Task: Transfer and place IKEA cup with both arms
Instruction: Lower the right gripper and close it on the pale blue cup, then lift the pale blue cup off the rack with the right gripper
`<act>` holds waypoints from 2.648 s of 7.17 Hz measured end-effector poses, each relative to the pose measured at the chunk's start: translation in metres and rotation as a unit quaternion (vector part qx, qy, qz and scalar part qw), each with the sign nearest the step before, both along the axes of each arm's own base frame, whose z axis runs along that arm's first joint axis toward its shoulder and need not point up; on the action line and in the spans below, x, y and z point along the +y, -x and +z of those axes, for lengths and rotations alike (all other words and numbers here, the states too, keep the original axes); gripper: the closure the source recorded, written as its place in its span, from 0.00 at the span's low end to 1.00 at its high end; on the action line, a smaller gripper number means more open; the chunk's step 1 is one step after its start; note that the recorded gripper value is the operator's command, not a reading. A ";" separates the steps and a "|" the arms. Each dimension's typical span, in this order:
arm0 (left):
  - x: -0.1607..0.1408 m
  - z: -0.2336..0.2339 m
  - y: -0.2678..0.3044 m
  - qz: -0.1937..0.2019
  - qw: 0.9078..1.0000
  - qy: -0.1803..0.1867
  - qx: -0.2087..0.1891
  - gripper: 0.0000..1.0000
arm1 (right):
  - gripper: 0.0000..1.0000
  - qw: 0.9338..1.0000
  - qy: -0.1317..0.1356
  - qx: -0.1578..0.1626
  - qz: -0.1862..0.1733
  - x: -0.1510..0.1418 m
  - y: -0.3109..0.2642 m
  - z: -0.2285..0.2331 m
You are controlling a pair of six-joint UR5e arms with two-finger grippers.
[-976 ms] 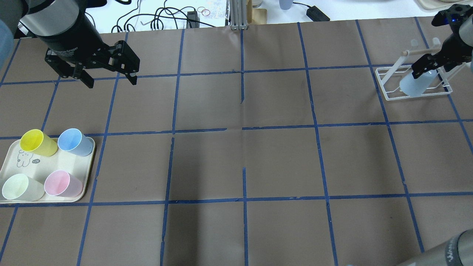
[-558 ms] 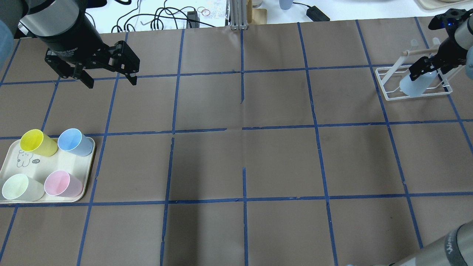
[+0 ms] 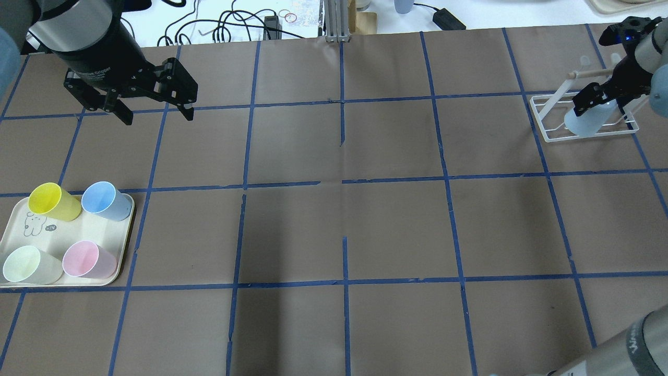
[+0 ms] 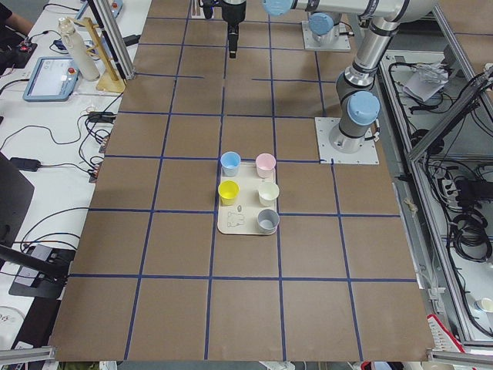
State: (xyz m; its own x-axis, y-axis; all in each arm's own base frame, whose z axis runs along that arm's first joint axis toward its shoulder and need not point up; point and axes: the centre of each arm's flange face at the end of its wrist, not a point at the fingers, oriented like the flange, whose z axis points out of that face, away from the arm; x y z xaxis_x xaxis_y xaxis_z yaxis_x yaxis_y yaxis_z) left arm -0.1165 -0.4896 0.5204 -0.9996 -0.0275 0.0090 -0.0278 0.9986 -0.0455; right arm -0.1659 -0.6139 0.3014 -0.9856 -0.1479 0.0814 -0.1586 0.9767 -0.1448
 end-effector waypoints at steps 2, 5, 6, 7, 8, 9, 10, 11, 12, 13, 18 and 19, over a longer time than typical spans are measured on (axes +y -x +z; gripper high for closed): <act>0.000 0.000 0.000 0.000 1.000 0.000 0.000 0.00 | 0.43 1.000 -0.001 -0.001 0.000 0.000 0.000 -0.002; 0.000 0.000 0.000 0.000 1.000 0.000 0.000 0.00 | 0.82 1.000 0.000 0.000 0.000 0.000 0.000 0.001; 0.000 0.000 0.000 0.000 1.000 0.001 0.000 0.00 | 0.86 1.000 0.000 0.001 0.000 0.001 -0.001 0.003; 0.000 0.000 0.000 0.000 1.000 0.001 0.000 0.00 | 0.86 1.000 0.000 0.004 0.000 0.001 0.000 0.005; 0.000 0.001 0.000 0.000 1.000 0.001 0.000 0.00 | 0.86 1.000 0.002 0.007 0.000 0.002 0.000 0.009; 0.000 0.001 0.000 0.000 1.000 0.001 0.000 0.00 | 0.86 1.000 0.006 0.010 0.000 0.004 -0.001 0.018; 0.000 0.001 0.000 0.000 1.000 0.002 0.000 0.00 | 0.86 1.000 0.012 0.015 0.000 0.007 -0.003 0.028; 0.000 0.001 0.000 0.000 1.000 0.002 0.000 0.00 | 0.86 1.000 0.016 0.018 0.001 0.012 -0.005 0.042; 0.000 0.002 0.000 0.000 1.000 0.003 0.000 0.00 | 0.86 1.000 0.017 0.019 0.001 0.019 -0.009 0.058; -0.001 0.002 0.000 0.000 1.000 0.004 0.000 0.00 | 0.86 1.000 0.020 0.021 0.001 0.028 -0.013 0.076; 0.000 0.002 0.000 0.001 1.000 0.005 0.007 0.00 | 0.97 0.999 0.001 -0.017 0.041 0.053 -0.087 0.145; 0.001 0.002 0.001 0.002 1.000 0.005 0.020 0.00 | 1.00 0.997 -0.009 -0.060 0.048 0.054 -0.124 0.144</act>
